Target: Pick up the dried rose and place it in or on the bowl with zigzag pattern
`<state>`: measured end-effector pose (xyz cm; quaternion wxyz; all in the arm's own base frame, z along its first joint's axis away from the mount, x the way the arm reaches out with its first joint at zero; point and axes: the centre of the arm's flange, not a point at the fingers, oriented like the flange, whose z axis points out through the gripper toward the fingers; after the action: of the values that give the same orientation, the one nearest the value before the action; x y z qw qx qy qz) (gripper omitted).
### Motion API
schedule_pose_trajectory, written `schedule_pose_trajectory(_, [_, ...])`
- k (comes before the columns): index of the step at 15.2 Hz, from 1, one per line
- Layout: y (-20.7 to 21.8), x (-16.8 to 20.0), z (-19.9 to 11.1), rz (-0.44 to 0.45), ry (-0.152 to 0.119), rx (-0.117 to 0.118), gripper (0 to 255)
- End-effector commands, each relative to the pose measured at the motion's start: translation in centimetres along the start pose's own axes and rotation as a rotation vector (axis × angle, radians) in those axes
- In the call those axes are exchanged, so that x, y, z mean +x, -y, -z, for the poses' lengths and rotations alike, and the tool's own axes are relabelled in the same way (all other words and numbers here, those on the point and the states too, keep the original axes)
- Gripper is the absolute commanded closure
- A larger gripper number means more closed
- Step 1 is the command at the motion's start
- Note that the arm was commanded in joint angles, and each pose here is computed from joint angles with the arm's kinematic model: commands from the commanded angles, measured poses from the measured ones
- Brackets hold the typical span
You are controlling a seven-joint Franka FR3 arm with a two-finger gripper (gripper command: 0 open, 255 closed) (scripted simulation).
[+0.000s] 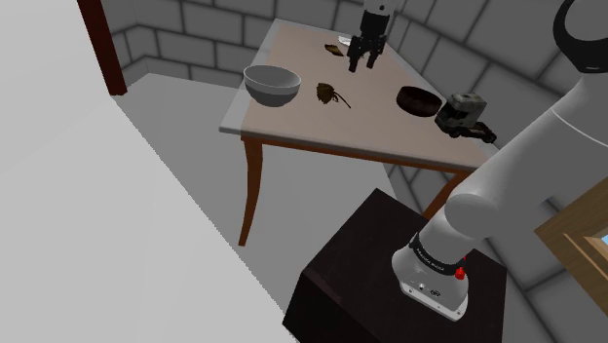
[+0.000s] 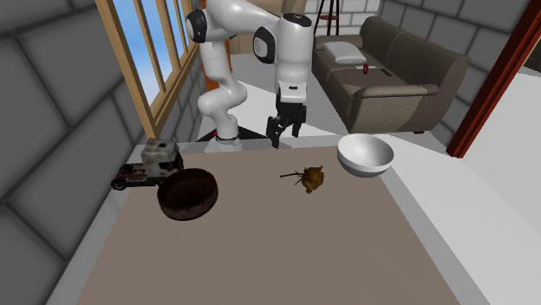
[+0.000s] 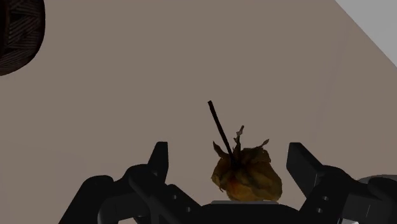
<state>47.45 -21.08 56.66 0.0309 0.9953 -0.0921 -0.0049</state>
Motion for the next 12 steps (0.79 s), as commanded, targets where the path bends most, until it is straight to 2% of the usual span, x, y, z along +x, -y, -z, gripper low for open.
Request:
schedule_pose_trajectory(1, [0.0, 0.0, -1.0, -0.001, 0.000, 0.000, 0])
schedule_pose_trajectory(3, [0.0, 0.0, -2.4, -0.001, 0.000, 0.000, 0])
schedule_pose_trajectory(11, [0.0, 0.0, -2.4, -0.001, 0.000, 0.000, 0])
schedule_pose_trajectory(12, [0.0, 0.0, -2.4, -0.001, 0.000, 0.000, 255])
